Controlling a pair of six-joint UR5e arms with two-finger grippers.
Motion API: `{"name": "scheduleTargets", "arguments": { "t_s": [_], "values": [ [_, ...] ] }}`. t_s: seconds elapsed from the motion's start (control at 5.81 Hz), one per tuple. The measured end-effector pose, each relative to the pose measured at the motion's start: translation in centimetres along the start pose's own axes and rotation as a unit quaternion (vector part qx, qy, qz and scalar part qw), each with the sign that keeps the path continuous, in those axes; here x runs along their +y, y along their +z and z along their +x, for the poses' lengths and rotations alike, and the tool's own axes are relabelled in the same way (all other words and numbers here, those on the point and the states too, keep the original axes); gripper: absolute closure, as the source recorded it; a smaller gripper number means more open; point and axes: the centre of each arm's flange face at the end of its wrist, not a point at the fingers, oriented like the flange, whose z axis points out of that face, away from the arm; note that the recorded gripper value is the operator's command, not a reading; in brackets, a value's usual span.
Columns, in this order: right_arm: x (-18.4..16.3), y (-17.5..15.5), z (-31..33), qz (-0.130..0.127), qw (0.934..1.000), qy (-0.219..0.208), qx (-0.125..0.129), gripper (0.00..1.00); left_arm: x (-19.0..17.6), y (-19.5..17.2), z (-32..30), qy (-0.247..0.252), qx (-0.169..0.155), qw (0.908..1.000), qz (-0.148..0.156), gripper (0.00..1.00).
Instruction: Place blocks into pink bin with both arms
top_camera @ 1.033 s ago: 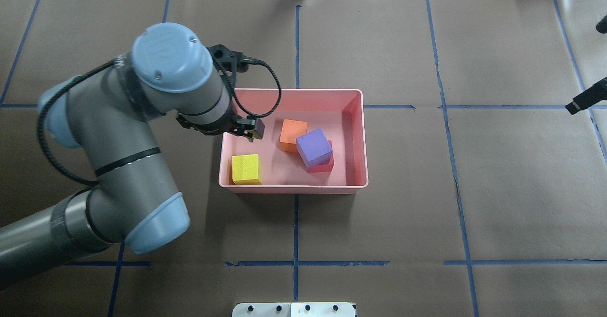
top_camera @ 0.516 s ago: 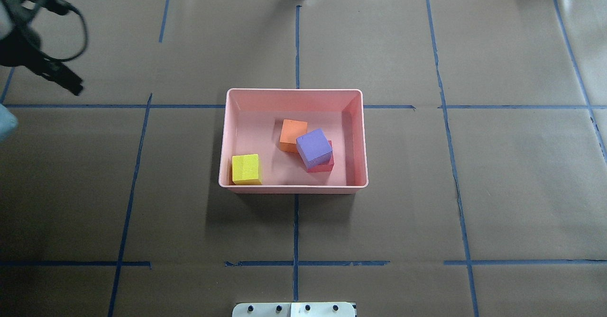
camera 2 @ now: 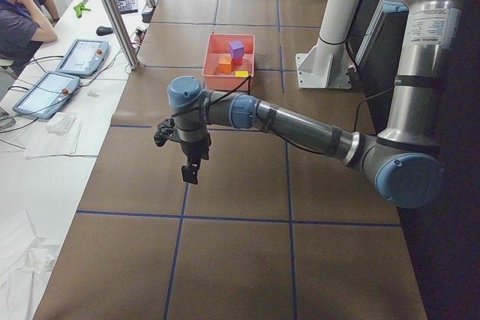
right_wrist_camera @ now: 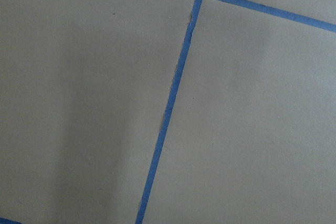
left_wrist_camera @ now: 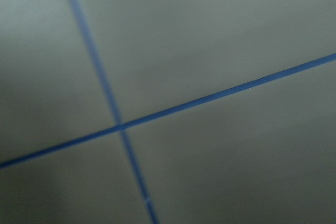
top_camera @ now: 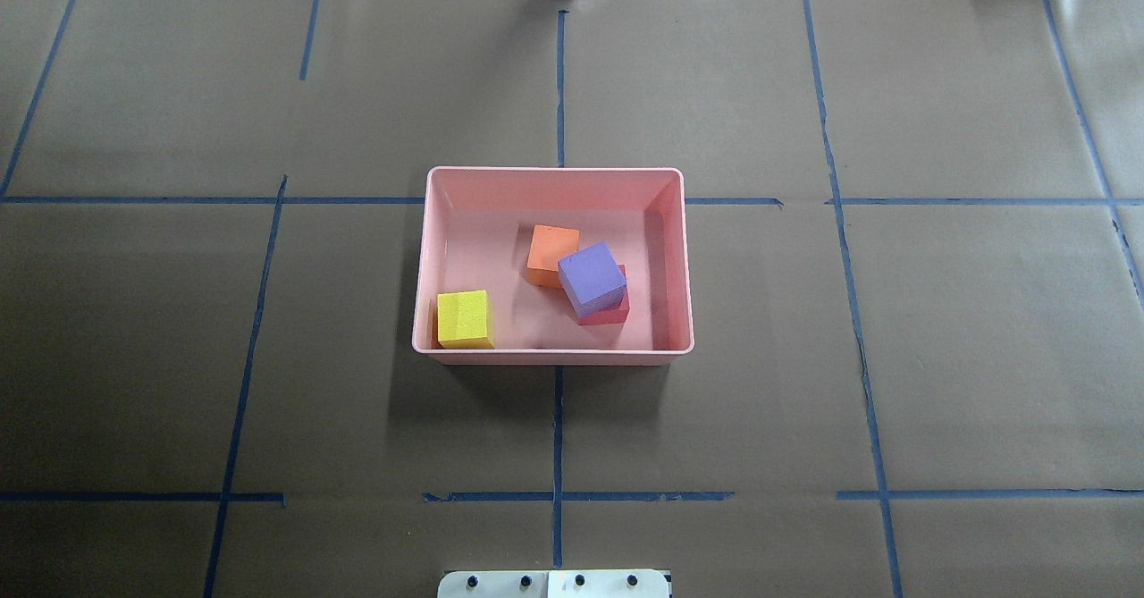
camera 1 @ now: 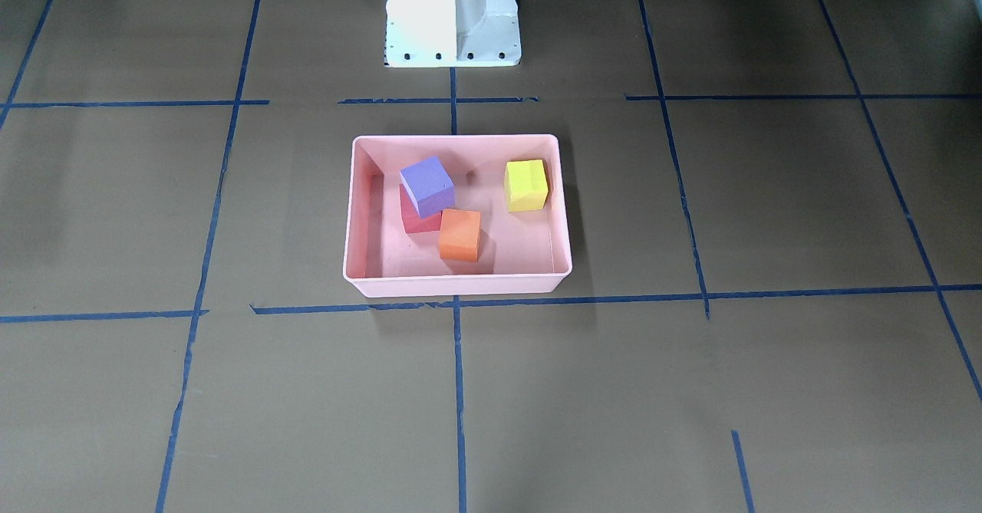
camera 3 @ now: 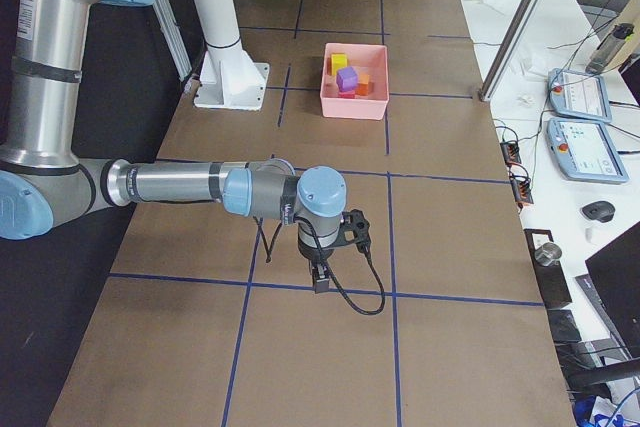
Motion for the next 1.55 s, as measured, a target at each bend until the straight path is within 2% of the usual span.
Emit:
{"name": "scheduleTargets", "arguments": {
  "t_s": [0.34, 0.86, 1.55],
  "values": [
    [-0.2, -0.3, -0.1, 0.003, 1.0000, 0.003, 0.000, 0.00, 3.6, 2.2, -2.0, -0.015, 0.017, 0.9997, -0.009, 0.00],
    [-0.5, -0.4, -0.3, 0.005, 1.0000, 0.006, 0.001, 0.00, 7.1, 4.4, -3.6, -0.026, 0.019, 0.9994, -0.015, 0.00],
    [-0.9, -0.6, -0.3, 0.007, 1.0000, 0.003, 0.002, 0.00, 7.5, 4.2, -3.4, -0.027, 0.016, 0.9994, -0.016, 0.00]
  ]
}}
